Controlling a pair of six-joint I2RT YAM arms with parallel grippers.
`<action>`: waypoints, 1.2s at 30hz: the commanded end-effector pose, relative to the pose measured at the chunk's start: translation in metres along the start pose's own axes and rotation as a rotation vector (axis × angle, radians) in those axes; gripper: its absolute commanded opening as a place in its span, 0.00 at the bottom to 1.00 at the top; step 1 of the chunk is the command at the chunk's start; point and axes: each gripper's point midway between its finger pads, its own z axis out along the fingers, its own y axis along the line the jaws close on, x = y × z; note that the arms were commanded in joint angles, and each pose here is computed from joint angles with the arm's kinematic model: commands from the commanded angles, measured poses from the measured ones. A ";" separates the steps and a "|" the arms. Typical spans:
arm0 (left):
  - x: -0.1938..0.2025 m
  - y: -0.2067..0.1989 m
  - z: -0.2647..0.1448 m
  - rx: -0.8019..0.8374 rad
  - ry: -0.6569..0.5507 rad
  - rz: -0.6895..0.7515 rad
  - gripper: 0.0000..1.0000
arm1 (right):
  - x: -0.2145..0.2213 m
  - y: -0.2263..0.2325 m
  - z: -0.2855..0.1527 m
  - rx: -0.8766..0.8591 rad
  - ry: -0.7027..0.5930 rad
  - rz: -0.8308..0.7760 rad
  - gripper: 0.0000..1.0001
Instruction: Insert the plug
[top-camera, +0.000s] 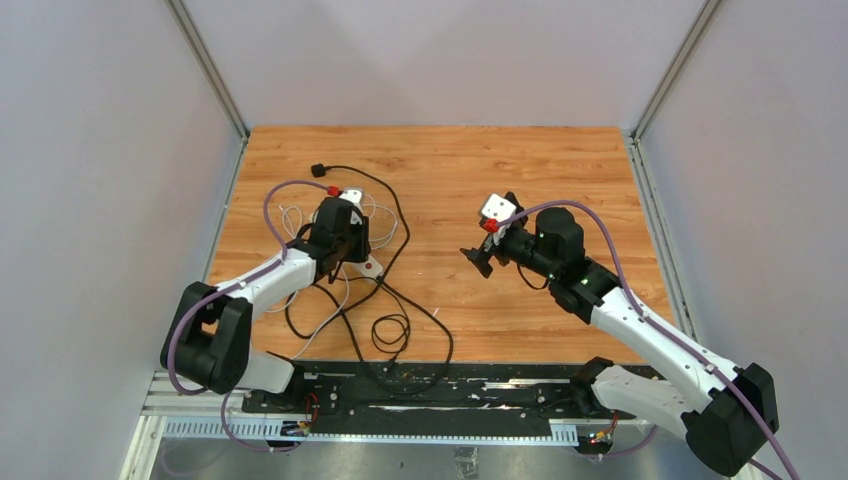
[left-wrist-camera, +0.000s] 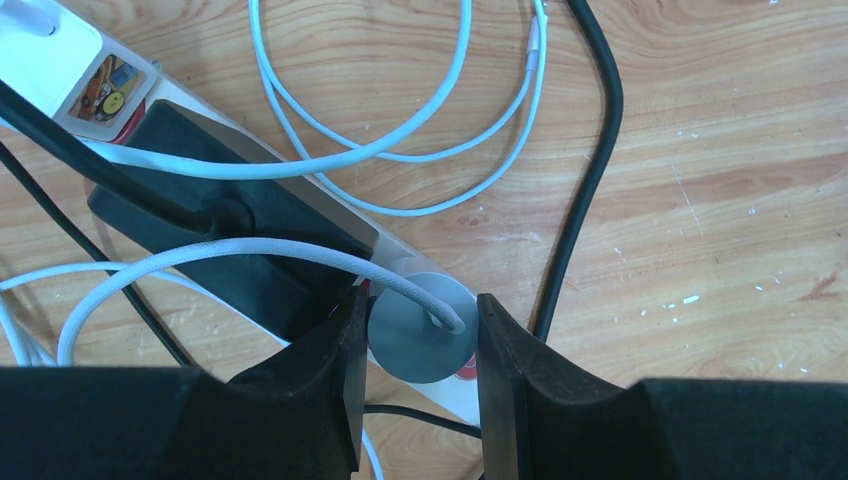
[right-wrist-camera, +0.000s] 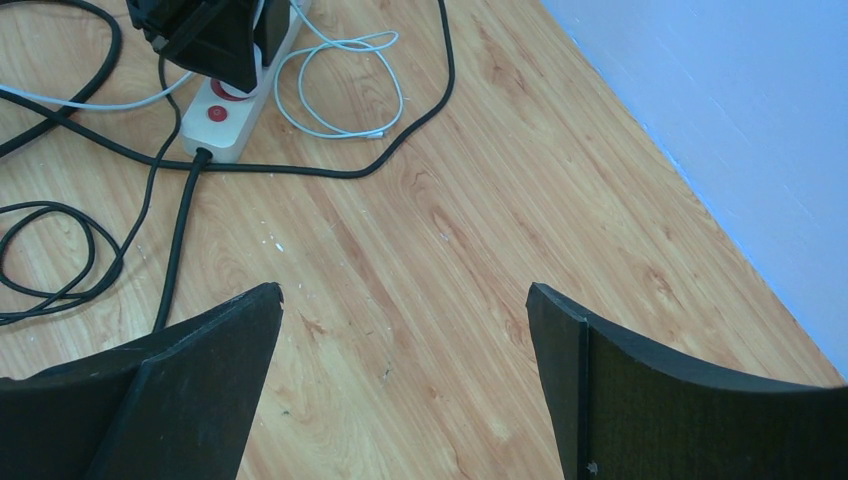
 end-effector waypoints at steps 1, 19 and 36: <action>0.086 0.019 -0.003 -0.125 0.258 -0.069 0.00 | -0.012 0.008 -0.003 -0.039 -0.044 0.000 0.98; 0.103 0.012 -0.006 -0.130 0.305 -0.136 0.00 | -0.012 0.011 -0.003 -0.052 -0.057 0.000 0.98; 0.073 -0.015 0.003 0.047 0.269 -0.007 0.00 | -0.018 0.011 -0.011 -0.043 -0.088 -0.008 0.97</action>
